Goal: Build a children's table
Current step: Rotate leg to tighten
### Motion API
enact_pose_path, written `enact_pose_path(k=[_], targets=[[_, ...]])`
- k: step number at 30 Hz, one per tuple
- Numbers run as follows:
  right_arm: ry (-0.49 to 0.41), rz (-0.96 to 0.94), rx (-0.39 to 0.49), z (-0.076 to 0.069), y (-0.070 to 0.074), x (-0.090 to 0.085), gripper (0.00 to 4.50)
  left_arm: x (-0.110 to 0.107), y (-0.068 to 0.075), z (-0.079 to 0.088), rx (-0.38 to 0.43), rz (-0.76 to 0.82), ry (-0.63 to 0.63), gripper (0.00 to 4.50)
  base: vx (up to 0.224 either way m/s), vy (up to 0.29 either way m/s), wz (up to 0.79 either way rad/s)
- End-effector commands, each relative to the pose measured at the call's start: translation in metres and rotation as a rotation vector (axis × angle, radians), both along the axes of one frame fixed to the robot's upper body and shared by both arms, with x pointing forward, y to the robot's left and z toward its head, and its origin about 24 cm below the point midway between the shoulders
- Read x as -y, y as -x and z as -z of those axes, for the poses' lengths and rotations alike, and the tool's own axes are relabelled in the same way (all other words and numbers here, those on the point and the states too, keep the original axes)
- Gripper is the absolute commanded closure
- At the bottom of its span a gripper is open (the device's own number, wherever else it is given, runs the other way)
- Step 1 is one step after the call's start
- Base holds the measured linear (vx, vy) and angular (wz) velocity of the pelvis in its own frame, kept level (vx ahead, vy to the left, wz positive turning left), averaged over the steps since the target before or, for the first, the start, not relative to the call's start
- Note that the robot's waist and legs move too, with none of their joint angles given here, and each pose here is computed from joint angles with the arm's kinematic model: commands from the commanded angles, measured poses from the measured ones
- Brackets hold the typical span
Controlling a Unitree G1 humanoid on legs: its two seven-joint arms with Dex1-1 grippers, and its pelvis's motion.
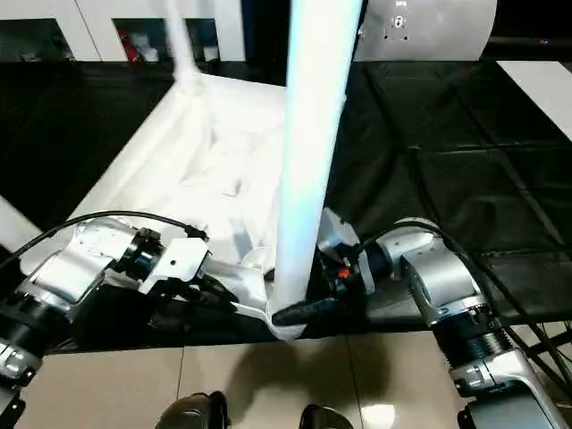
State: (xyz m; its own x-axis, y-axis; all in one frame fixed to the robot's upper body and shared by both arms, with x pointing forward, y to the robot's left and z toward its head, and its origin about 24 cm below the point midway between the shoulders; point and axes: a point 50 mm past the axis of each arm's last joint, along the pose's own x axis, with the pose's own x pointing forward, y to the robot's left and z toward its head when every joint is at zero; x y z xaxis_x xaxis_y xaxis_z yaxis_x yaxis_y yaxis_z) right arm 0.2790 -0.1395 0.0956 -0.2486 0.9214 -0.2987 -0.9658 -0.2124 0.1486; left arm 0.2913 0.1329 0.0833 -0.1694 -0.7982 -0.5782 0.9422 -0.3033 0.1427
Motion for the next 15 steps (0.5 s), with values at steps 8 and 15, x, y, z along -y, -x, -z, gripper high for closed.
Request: enact_pose_path(k=[8,15], targets=[[0.002,-0.045,-0.015,-0.002,0.000,-0.001,2.26,-0.001,0.000,0.004,0.001,0.047,-0.054,4.50,0.000,0.000,0.00],[-0.074,0.048,-0.076,0.000,-0.001,-0.002,2.34,-0.002,-0.007,0.002,-0.027,-0.111,0.043,4.50,0.000,0.000,0.00]])
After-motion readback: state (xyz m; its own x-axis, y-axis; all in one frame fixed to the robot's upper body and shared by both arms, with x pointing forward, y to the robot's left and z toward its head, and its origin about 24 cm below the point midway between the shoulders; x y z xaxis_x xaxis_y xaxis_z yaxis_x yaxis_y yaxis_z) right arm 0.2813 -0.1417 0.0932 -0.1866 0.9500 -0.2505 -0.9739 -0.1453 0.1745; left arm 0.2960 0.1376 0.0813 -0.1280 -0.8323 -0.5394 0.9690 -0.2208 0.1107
